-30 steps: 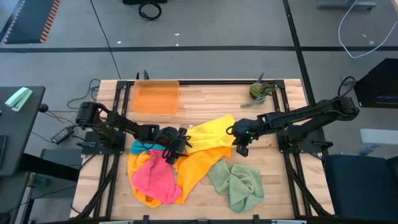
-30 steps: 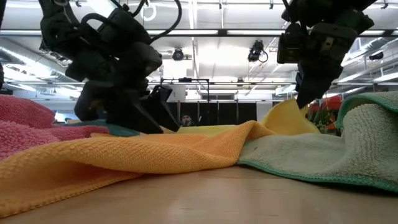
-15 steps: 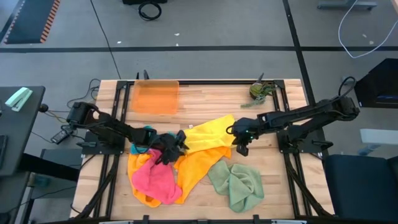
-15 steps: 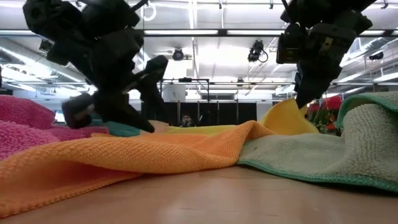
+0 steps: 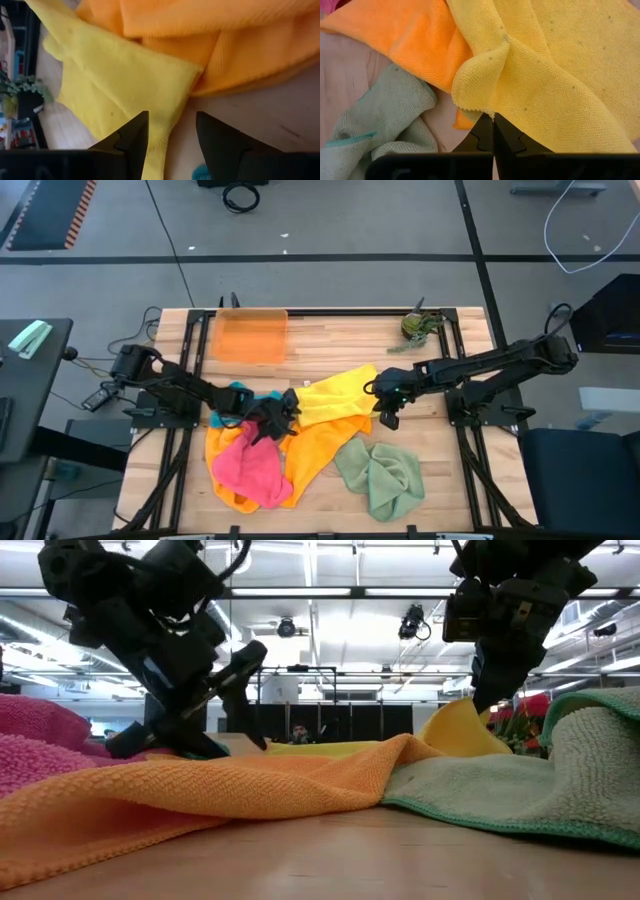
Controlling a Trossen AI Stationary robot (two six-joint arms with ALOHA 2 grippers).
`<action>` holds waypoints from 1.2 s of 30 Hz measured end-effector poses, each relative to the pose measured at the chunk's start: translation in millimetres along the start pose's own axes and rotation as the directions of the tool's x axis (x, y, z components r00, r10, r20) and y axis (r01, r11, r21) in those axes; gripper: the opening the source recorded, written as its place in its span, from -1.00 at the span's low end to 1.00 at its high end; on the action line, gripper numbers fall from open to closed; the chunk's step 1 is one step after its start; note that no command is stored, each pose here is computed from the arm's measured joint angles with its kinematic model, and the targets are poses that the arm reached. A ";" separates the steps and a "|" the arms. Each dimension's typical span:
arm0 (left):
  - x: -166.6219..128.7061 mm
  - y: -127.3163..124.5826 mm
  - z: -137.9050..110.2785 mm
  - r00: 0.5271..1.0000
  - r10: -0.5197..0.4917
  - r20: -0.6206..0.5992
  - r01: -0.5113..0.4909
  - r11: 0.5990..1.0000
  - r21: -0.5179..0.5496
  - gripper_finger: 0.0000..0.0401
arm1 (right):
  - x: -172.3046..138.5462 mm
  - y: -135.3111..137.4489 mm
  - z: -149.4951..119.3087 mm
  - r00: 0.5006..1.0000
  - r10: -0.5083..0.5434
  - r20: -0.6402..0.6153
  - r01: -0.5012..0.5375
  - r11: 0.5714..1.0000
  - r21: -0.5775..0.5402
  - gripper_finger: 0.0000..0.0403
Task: Fold microfiber towels
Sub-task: Fold the yellow towel
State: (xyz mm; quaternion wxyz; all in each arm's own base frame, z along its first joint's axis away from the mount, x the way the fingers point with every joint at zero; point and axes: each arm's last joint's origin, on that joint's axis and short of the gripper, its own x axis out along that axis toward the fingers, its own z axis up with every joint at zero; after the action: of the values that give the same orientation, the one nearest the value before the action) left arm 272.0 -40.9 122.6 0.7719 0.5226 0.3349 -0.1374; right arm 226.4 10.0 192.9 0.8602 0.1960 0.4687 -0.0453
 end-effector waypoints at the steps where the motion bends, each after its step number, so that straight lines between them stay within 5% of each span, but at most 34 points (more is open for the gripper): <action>1: 1.2 -0.6 -0.2 1.000 -0.001 -0.001 0.001 1.000 0.001 -0.14 | 0.0 0.0 0.0 1.000 0.000 0.000 0.000 1.000 0.001 -0.99; 23: 2.0 5.8 9.1 0.993 0.082 0.086 -0.082 0.997 -0.009 -0.20 | 0.0 0.0 0.0 1.000 0.000 0.000 0.000 1.000 -0.003 -0.99; 36: 6.6 4.7 10.9 0.988 0.089 0.124 -0.074 0.990 -0.119 -0.38 | 0.0 0.0 0.0 1.000 0.000 0.000 0.000 1.000 -0.019 -0.99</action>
State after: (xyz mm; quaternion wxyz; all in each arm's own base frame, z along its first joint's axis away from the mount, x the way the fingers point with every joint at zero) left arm 283.6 -47.8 124.1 0.8254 0.4811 0.2700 -0.1197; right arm 226.4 10.0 192.9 0.8620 0.1877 0.4691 -0.0409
